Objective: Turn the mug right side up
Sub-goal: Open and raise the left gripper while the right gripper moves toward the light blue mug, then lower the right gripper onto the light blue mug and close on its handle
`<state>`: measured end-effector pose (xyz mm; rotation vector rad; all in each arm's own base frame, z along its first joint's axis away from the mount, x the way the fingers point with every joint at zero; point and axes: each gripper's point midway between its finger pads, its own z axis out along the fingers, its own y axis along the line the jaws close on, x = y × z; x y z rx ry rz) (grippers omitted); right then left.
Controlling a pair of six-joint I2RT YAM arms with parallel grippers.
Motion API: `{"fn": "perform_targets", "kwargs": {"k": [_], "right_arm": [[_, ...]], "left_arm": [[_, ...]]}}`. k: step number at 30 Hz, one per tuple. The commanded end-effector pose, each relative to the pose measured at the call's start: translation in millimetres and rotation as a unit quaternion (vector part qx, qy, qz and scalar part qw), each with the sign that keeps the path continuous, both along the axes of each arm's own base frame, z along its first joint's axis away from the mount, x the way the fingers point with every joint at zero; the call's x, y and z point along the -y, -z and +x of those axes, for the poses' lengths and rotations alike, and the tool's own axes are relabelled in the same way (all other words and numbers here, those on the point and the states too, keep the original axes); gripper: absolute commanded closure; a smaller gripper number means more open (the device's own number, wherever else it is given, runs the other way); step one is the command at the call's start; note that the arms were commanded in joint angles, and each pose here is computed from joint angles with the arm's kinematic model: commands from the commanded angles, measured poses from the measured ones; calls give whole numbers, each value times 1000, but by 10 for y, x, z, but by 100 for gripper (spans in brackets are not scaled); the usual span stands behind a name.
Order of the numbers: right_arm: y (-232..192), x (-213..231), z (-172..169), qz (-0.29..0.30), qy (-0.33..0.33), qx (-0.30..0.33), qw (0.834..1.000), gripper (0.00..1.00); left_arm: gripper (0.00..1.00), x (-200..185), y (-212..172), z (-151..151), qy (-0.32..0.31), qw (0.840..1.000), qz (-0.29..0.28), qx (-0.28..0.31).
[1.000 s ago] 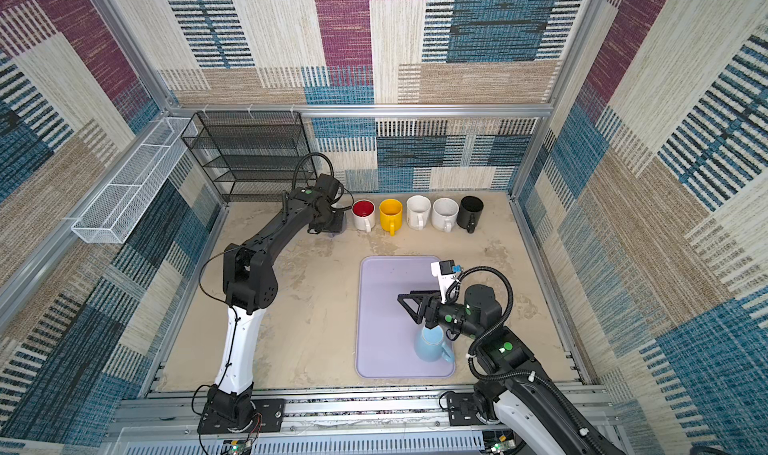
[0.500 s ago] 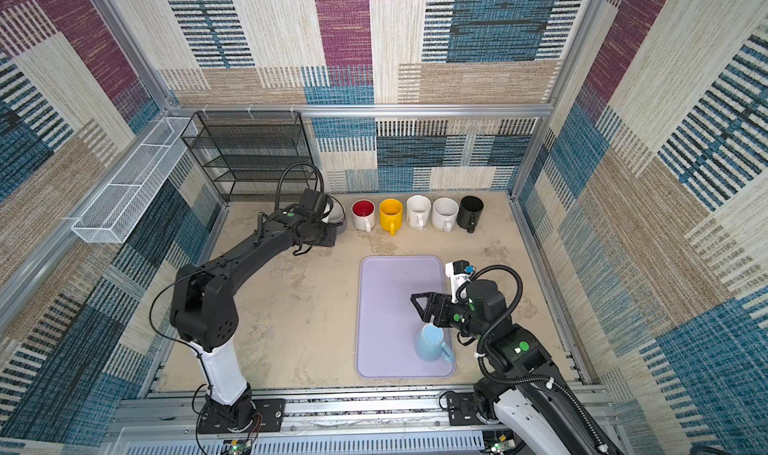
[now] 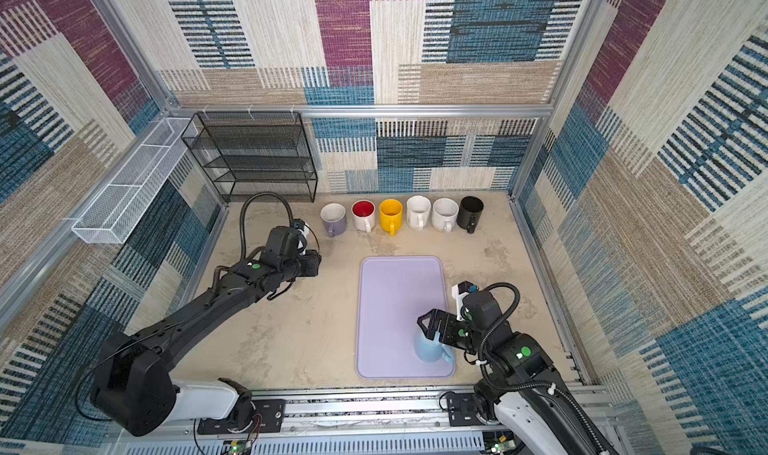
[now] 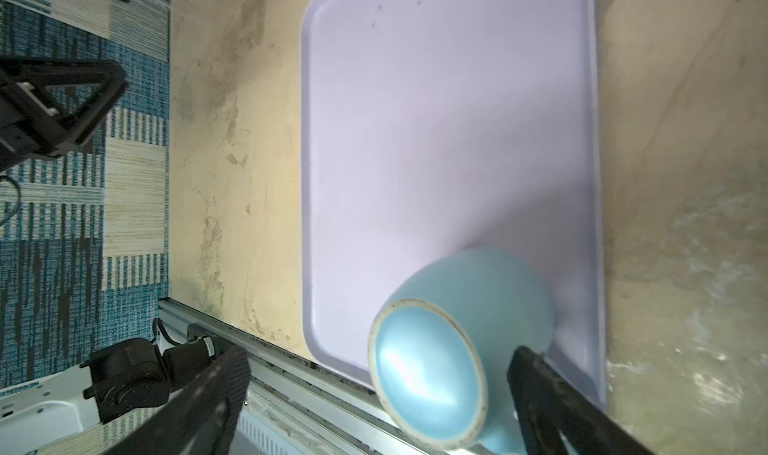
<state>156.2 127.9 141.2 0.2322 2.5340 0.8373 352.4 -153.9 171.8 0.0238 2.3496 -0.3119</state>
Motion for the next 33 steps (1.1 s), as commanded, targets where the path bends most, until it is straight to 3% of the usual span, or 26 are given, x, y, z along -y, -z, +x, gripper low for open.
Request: {"fn": "perform_targets", "kwargs": {"k": [1, 10, 33], "right_arm": [[101, 26, -60, -3, 6, -19, 1000, 0], [270, -63, -133, 9, -19, -46, 999, 0], [483, -334, -198, -30, -89, -78, 993, 8]], "left_arm": [[61, -97, -86, -55, -29, 999, -13, 19], [61, -252, -127, -405, -30, 999, -22, 20], [62, -222, -192, -421, -27, 999, -37, 26]]}}
